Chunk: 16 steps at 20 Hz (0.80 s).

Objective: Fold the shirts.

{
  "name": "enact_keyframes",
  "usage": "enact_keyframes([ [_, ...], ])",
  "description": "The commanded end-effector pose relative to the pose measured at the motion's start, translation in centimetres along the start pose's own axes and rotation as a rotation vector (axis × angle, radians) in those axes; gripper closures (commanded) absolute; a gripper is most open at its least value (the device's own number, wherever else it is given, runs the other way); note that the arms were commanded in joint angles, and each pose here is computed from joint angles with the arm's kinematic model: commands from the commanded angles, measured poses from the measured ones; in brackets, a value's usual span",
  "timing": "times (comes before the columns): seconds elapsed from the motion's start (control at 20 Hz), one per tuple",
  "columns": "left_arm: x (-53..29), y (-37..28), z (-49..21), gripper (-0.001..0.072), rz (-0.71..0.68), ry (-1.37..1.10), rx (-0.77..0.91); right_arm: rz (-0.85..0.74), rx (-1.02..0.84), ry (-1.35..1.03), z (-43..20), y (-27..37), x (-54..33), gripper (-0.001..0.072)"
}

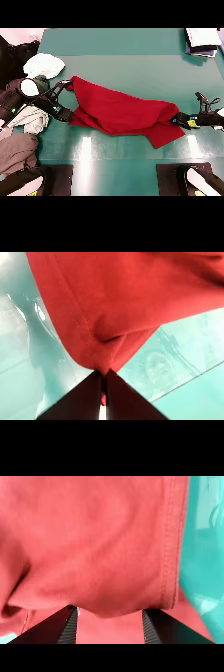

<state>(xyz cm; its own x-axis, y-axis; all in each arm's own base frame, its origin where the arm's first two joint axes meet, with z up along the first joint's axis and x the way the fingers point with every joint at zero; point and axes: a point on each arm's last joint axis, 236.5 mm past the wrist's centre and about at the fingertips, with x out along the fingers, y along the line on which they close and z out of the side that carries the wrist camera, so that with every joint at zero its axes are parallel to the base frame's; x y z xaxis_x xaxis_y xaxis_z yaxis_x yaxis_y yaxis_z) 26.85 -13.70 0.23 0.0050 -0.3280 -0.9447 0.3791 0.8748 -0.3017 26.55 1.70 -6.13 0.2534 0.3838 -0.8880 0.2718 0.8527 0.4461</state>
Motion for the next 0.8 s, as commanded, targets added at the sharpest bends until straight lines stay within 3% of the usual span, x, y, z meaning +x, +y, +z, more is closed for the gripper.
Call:
enact_keyframes([
  [0.0, -0.1, 0.0, 0.0, 0.0682, 0.0, -0.002, 0.001, -0.004, 0.002, -0.023, 1.5, -0.1, 0.0, 0.0467],
  [0.05, -0.1, 0.0, 0.0, 0.0682, 0.0, -0.002, 0.001, -0.004, -0.01, -0.028, 1.7, 0.0, -0.1, 0.0613],
  [0.1, -0.1, 0.0, 0.0, 0.0683, 0.0, -0.002, 0.001, -0.005, -0.02, -0.038, 2.1, 0.0, -0.3, 0.0695],
  [0.4, -2.4, -0.5, 1.9, 0.0683, 0.008, -0.058, 0.028, -0.002, -0.121, -0.212, 6.0, 2.9, -5.9, 0.0698],
  [0.75, -20.9, -5.3, 9.7, 0.0684, 0.095, -0.484, 0.187, 0.03, -0.328, -0.596, 8.6, 12.1, -22.8, 0.0698],
])
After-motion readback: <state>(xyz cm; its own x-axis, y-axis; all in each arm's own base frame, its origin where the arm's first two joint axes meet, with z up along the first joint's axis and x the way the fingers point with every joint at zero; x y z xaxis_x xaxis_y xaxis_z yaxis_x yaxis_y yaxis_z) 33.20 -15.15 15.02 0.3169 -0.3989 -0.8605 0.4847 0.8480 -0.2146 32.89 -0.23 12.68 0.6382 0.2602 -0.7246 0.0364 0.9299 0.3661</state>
